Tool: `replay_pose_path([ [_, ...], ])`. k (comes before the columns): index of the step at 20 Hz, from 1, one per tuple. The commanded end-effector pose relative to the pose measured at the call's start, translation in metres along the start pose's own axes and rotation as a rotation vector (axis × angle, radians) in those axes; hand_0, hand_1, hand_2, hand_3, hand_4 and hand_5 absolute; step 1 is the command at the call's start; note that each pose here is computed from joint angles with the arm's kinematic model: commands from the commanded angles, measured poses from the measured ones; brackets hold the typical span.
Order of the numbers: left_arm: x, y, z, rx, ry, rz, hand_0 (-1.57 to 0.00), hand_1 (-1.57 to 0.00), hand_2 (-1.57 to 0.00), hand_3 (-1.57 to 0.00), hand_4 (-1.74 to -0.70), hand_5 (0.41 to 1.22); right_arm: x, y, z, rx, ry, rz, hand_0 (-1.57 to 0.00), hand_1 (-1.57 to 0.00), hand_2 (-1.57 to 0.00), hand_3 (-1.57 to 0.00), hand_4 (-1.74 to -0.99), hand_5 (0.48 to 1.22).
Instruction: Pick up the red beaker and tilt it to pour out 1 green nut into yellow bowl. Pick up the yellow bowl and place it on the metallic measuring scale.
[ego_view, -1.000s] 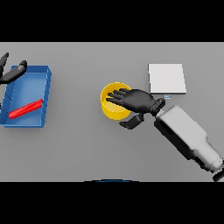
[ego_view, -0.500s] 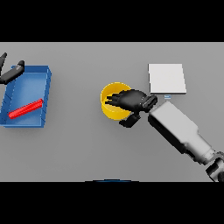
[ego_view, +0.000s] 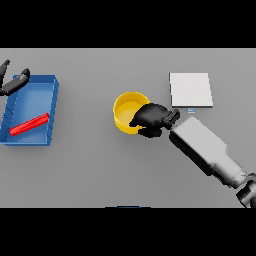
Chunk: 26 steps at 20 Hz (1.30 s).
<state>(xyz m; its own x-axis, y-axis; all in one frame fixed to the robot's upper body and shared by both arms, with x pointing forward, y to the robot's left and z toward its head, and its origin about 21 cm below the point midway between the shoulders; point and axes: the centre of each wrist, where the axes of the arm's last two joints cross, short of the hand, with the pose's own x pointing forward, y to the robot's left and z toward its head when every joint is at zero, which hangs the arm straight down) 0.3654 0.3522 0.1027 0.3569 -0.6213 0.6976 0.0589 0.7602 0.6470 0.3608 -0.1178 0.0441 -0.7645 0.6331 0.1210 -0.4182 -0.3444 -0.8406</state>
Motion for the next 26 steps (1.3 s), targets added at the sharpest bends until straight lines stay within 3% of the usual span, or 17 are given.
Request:
replay_pose_path([
  [1, -0.001, -0.002, 0.0, -0.002, 0.0, -0.003, 0.0, 0.0, 0.0, 0.0, -0.78, 0.712, 0.0, -0.002, 0.001, 0.012, 0.003, -0.006, -1.28, -1.27, -1.19, -1.03, -1.637, 1.152],
  [5, -0.001, 0.0, -0.001, 0.0, 0.005, -0.003, 0.0, 0.0, 0.0, 0.0, -0.78, 0.712, -0.003, -0.005, 0.004, 0.029, -0.001, -0.022, -1.45, -1.45, -1.33, -1.17, -1.698, 1.193],
  [9, -0.002, 0.003, 0.004, 0.003, -0.007, -0.008, 0.0, 0.0, 0.0, 0.0, -0.78, 0.704, -0.004, -0.02, 0.012, 0.001, -0.001, -0.022, -1.52, -1.52, -1.41, -1.18, -1.724, 1.209],
  [13, 0.001, -0.001, 0.001, 0.001, -0.011, -0.018, 0.0, 0.0, 0.0, 0.0, -0.77, 0.705, -0.004, -0.043, 0.027, -0.018, 0.035, -0.017, -1.55, -1.55, -1.48, -1.16, -1.734, 1.216],
  [16, 0.004, 0.005, 0.0, -0.001, -0.01, 0.005, 0.0, 0.0, 0.0, 0.0, -0.78, 0.702, -0.006, -0.048, 0.042, -0.034, 0.087, -0.007, -1.56, -1.56, -1.43, -1.22, -1.737, 1.219],
  [20, 0.004, 0.006, -0.002, -0.011, -0.013, 0.021, 0.0, 0.0, 0.0, 0.0, -0.8, 0.704, -0.001, -0.044, 0.062, -0.05, 0.095, -0.012, -1.57, -1.57, -1.51, -1.18, -1.739, 1.219],
  [26, 0.009, 0.003, 0.006, -0.017, -0.017, 0.044, 0.0, 0.0, 0.0, 0.0, -0.83, 0.728, -0.032, -0.059, 0.091, -0.148, 0.23, -0.009, -1.55, -1.57, -1.52, -1.17, -1.741, 1.22],
])
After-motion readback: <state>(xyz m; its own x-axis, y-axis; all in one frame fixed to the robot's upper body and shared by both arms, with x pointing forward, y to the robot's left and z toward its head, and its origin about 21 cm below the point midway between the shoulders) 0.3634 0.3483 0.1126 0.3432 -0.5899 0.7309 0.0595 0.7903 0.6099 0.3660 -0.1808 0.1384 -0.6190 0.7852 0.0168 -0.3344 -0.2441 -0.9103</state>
